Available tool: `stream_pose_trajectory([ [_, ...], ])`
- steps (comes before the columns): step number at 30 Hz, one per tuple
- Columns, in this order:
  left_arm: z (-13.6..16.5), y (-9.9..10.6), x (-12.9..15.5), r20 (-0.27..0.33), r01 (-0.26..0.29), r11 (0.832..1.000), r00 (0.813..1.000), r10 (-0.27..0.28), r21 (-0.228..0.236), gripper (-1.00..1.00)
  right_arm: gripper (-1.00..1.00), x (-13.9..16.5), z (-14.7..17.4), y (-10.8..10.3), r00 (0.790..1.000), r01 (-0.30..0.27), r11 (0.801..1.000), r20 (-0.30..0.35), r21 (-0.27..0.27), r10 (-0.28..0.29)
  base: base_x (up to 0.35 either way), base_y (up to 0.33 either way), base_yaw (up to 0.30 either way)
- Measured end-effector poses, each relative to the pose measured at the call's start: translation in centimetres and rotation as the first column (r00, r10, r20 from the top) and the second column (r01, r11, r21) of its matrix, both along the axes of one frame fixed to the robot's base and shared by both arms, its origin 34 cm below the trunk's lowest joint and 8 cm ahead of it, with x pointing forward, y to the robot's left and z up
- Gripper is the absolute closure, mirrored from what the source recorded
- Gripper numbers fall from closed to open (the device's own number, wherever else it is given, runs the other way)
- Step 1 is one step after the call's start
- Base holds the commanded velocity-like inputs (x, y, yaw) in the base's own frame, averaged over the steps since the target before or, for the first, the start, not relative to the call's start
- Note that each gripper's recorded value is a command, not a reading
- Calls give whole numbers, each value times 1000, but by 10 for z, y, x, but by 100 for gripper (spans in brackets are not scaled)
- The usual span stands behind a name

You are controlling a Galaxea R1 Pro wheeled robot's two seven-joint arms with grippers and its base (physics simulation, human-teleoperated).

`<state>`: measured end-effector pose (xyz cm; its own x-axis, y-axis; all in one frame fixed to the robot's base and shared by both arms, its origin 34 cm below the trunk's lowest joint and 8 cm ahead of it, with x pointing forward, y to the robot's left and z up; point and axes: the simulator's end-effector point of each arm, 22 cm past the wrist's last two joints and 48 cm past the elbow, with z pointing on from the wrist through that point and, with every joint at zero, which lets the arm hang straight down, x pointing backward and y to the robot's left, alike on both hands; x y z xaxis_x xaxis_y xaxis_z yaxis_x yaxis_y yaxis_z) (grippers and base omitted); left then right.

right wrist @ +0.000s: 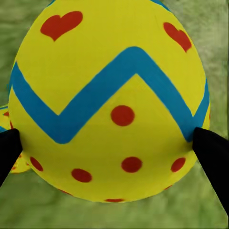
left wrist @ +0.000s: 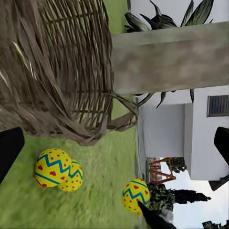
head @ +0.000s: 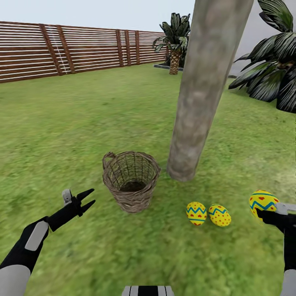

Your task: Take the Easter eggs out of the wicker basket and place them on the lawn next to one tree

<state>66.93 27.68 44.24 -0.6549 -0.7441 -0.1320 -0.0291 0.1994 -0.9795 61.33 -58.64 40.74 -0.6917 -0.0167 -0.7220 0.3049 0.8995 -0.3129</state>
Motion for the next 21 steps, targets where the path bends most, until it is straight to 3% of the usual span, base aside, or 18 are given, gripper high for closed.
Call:
stream_pose_trajectory([
  [3,0,-9,0,2,6,1000,1000,-6,-12,-100,100,18,-42,41,991,-89,995,-101,-51,83,174,-187,-2],
  [5,0,-19,1,4,11,1000,1000,-11,-28,-100,100,37,-69,60,985,-87,994,-156,-68,75,35,-35,0],
  [8,-1,-24,0,2,12,999,1000,-12,-38,-100,100,73,-93,95,975,-104,994,-196,11,104,5,-5,0],
  [14,0,-25,0,1,12,999,1000,-12,-44,-100,100,87,-82,84,982,-99,995,-165,-21,94,6,-22,0],
  [21,0,-32,0,5,28,999,1000,-27,-41,-100,100,87,-82,84,982,-98,995,-165,-22,93,93,-298,0],
])
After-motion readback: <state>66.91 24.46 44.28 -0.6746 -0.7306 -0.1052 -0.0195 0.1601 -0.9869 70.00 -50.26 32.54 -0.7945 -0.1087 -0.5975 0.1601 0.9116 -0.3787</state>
